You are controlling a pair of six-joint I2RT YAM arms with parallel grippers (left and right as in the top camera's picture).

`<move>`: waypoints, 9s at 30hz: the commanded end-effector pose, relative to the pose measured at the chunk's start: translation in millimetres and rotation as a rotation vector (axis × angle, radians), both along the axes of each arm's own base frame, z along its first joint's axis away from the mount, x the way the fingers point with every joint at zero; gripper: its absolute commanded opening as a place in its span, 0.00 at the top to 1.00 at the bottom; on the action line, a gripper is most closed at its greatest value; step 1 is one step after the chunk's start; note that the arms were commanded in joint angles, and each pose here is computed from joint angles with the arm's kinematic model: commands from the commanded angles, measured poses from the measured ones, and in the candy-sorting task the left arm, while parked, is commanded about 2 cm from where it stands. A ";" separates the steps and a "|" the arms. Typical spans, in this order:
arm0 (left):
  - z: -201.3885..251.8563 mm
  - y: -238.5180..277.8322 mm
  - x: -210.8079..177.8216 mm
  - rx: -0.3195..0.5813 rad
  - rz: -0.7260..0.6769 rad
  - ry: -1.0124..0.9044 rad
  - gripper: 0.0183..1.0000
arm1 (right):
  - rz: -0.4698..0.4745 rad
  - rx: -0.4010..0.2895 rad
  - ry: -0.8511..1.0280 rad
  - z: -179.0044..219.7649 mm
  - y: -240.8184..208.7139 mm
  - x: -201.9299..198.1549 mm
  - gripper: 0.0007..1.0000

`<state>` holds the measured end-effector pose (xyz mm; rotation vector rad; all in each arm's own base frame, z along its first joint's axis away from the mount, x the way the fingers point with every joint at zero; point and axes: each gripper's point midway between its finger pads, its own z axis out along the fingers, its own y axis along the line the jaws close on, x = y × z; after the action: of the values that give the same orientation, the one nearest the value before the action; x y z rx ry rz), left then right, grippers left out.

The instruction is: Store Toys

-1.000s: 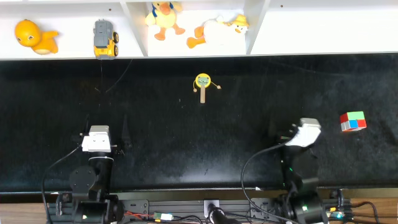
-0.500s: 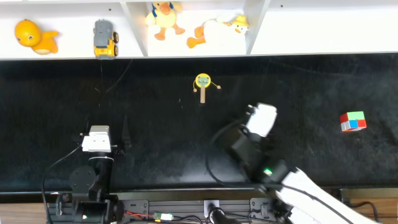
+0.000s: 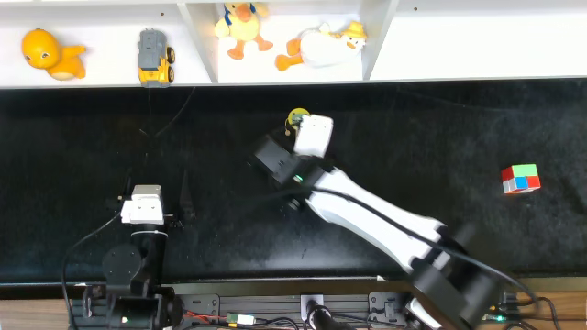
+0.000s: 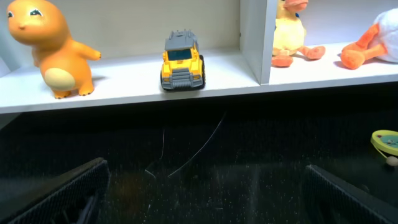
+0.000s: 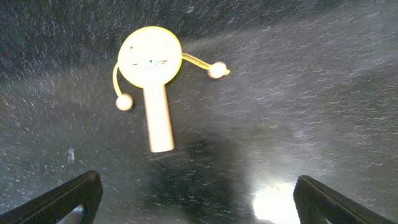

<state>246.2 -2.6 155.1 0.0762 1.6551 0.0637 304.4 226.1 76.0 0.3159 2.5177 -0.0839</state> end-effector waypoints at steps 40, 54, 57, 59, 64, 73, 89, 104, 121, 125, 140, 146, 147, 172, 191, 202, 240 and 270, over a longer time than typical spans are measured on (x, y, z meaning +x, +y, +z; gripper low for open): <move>1.0 -0.3 -0.4 0.017 -0.006 -0.007 0.00 | 0.205 -0.011 0.305 -41.9 13.7 44.3 0.00; 0.9 -0.3 -0.4 0.017 -0.006 -0.006 0.00 | 0.206 -0.012 0.314 -45.6 14.0 43.4 0.81; 0.9 -0.4 -0.4 0.017 -0.006 -0.006 0.00 | 0.208 -0.011 0.314 -45.6 15.0 42.9 0.90; 0.9 -0.4 -0.4 0.017 -0.006 -0.006 0.00 | 0.211 -0.009 0.318 -45.8 16.3 41.6 0.89; 1.0 -0.3 -0.4 0.017 -0.006 -0.007 0.00 | 0.210 -0.022 0.333 -34.6 8.2 34.5 0.93; 0.9 -0.3 -0.4 0.017 -0.006 -0.006 0.00 | 0.175 -0.115 0.261 18.5 -60.9 17.9 0.93; 1.0 -0.3 -0.4 0.018 -0.006 -0.007 0.00 | 0.153 -0.267 -0.036 111.3 -209.4 18.2 0.96; 1.0 -0.3 -0.4 0.017 -0.006 -0.007 0.00 | 0.136 -0.204 -0.102 82.6 -235.4 95.7 0.93; 1.0 -0.3 -0.4 0.018 -0.006 -0.007 0.00 | 0.236 -0.130 -0.112 66.5 -206.3 190.6 0.90; 0.9 -0.3 -0.4 0.018 -0.006 -0.006 0.00 | 0.235 -0.129 -0.107 62.5 -206.1 196.5 0.90; 1.0 -0.4 -0.4 0.017 -0.006 -0.007 0.00 | 0.154 -0.094 -0.101 60.8 -223.8 194.9 0.61; 0.9 -0.4 -0.4 0.017 -0.006 -0.006 0.00 | 0.173 -0.094 -0.116 76.0 -214.6 187.8 0.41; 0.9 -0.3 -0.4 0.017 -0.006 -0.006 0.00 | 0.173 -0.095 -0.123 81.0 -214.6 184.0 0.39; 0.9 -0.3 -0.4 0.017 -0.006 -0.006 0.00 | 0.185 -0.093 0.109 65.6 -230.7 -32.1 0.01; 0.9 -0.3 -0.4 0.017 -0.006 -0.006 0.00 | 0.183 -0.284 0.175 67.1 -400.1 -82.9 0.10; 0.9 -0.4 -0.4 0.017 -0.006 -0.006 0.00 | 0.256 -0.069 0.225 23.4 -427.5 -111.7 0.11; 1.0 -0.3 -0.4 0.018 -0.006 -0.007 0.00 | 0.377 -0.045 0.307 -10.0 -454.6 -47.7 0.12; 1.0 -0.3 -0.4 0.018 -0.006 -0.007 0.00 | 0.347 -0.132 0.140 -3.0 -441.2 -41.3 0.01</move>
<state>246.2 -3.0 155.0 0.0779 1.6553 0.0618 262.6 -222.2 66.2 -0.1810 2.6873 -0.1362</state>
